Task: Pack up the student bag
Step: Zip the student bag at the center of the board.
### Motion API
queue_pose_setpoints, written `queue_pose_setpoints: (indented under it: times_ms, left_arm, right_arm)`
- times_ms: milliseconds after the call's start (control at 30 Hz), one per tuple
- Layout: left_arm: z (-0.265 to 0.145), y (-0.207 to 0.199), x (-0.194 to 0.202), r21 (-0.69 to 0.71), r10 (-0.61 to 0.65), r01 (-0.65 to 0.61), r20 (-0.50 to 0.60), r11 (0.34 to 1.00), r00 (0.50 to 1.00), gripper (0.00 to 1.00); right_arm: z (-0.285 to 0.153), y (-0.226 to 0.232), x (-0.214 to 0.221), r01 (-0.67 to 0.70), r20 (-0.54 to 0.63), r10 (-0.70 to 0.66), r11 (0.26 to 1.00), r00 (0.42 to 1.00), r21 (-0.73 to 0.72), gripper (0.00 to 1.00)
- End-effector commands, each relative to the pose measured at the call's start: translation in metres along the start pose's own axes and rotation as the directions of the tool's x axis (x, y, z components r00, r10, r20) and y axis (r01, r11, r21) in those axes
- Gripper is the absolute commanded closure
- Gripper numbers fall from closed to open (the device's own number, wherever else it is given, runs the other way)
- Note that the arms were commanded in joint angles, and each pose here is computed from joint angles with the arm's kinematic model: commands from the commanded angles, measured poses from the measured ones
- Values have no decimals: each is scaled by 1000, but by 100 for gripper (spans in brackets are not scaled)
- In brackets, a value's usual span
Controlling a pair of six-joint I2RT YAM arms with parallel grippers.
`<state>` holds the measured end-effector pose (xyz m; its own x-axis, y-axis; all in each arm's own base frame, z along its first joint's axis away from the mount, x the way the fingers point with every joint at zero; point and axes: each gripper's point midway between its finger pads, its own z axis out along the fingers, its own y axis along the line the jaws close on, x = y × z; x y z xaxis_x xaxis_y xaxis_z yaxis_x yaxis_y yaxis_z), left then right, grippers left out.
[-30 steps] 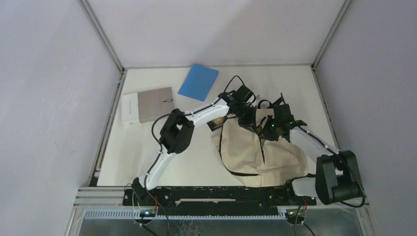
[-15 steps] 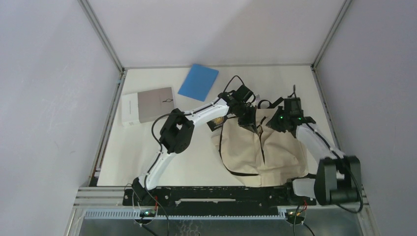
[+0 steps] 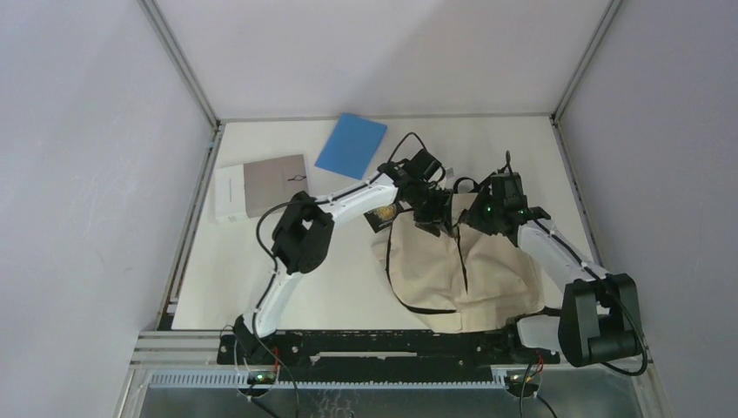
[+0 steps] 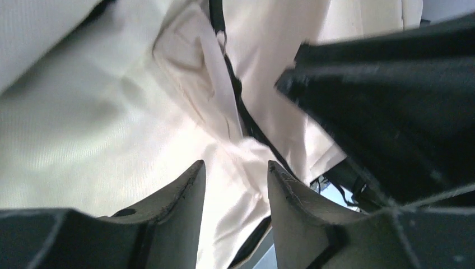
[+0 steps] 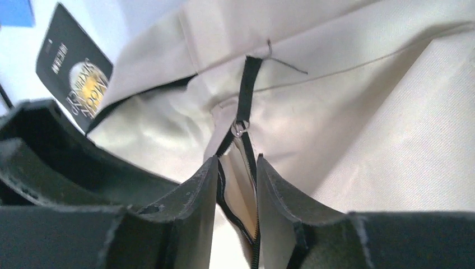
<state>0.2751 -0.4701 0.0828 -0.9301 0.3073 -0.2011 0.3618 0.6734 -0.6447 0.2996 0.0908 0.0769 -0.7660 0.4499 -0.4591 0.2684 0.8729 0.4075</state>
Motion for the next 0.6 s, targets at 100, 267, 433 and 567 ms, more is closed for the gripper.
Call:
queue_pose_setpoints:
  times_ms: [100,267,433,567]
  left_arm:
    - [-60,-13,-9,30,38,-42,113,999,993,58]
    - [-72,-11,-12,38,19,-24,144,999,989,60]
    - [-71,-8,-10,33,9,-14,140,999,990,59]
    - [-71,-8,-10,36,-4,-1,145,999,989,59]
  right_arm:
    - [8,17,-48,-66,112,67,998,991,-13,60]
    - [30,19,-55,-73,81,71,997,994,24,60]
    - [50,14,-52,-83,42,80,994,996,70,61]
    - [57,13,-45,-73,39,70,992,997,107,62]
